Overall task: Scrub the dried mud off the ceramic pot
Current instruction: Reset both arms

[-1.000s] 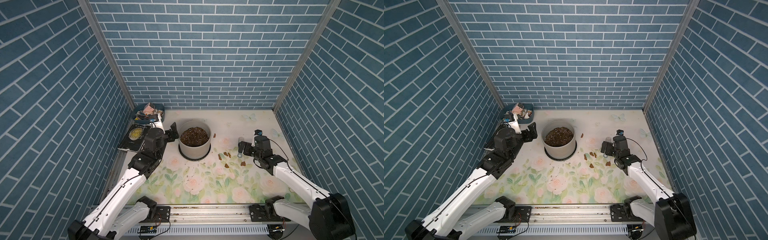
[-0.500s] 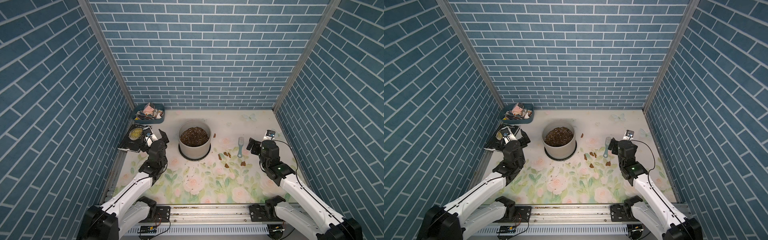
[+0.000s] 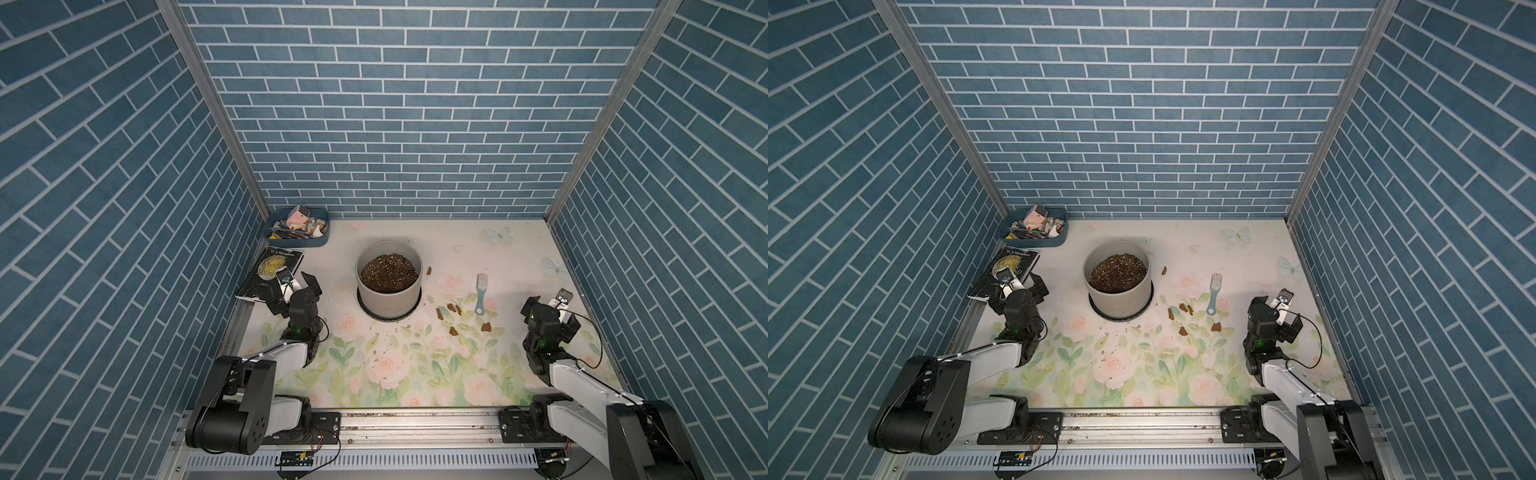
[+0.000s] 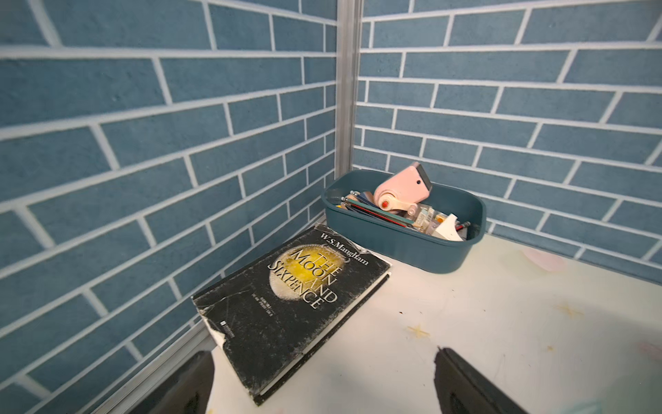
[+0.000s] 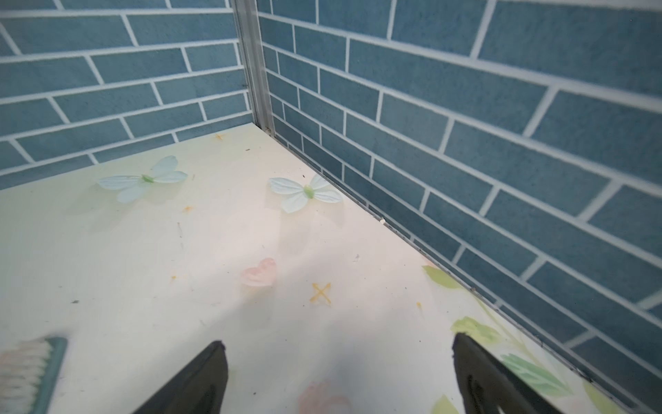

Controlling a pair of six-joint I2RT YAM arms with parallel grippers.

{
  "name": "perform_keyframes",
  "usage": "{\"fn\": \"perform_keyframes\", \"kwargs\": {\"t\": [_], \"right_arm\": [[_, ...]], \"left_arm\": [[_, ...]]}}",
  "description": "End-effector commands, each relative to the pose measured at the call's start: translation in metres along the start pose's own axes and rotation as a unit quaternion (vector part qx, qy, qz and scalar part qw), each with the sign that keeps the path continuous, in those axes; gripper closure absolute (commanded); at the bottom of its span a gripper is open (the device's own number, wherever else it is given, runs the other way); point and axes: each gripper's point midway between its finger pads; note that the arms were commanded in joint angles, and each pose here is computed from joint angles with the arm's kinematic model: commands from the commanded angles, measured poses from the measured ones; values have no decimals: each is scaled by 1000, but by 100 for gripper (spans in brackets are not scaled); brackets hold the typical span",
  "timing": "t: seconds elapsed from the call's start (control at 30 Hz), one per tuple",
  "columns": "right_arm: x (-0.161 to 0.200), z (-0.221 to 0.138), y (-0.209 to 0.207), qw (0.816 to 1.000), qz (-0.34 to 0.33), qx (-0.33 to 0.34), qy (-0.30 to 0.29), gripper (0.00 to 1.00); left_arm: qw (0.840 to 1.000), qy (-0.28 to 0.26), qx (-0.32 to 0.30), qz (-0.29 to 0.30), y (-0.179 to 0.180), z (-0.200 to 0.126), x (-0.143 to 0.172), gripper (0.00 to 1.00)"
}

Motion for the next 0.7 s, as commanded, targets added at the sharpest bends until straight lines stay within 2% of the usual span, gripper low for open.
{"fn": "perform_keyframes", "kwargs": {"t": [0.0,0.1,0.23,0.27,0.3,0.33,0.37,0.43,0.67], "right_arm": [[-29,5,22,997,24,-52,-58,1],[-42,8,46,990,16,-107,-94,1],[-41,17,72,981,-17,-164,-102,1],[-28,18,81,977,-42,-193,-78,1],[-32,14,89,970,-44,-219,-93,0],[-16,15,93,967,-63,-236,-71,0],[-21,13,96,964,-56,-244,-91,1],[-20,14,97,963,-55,-251,-85,0],[-26,13,93,965,-49,-241,-95,0]], "left_arm": [[998,-16,62,8,-20,6,-5,0],[997,-18,80,12,-26,7,1,0],[995,-21,93,17,-31,6,11,0],[995,-27,94,16,-30,5,13,0],[995,-25,99,20,-32,3,15,0],[994,-28,103,20,-34,3,13,0],[994,-31,108,20,-35,2,13,0],[991,-56,122,17,-36,-6,12,0],[992,-46,113,18,-32,-7,18,0]]}}
Point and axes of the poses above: each gripper's point midway between its finger pads, its own z axis out along the fingers, its own y axis along the line the jaws close on, x = y × z, and after that the axes turned 7 degrees about z, right-handed
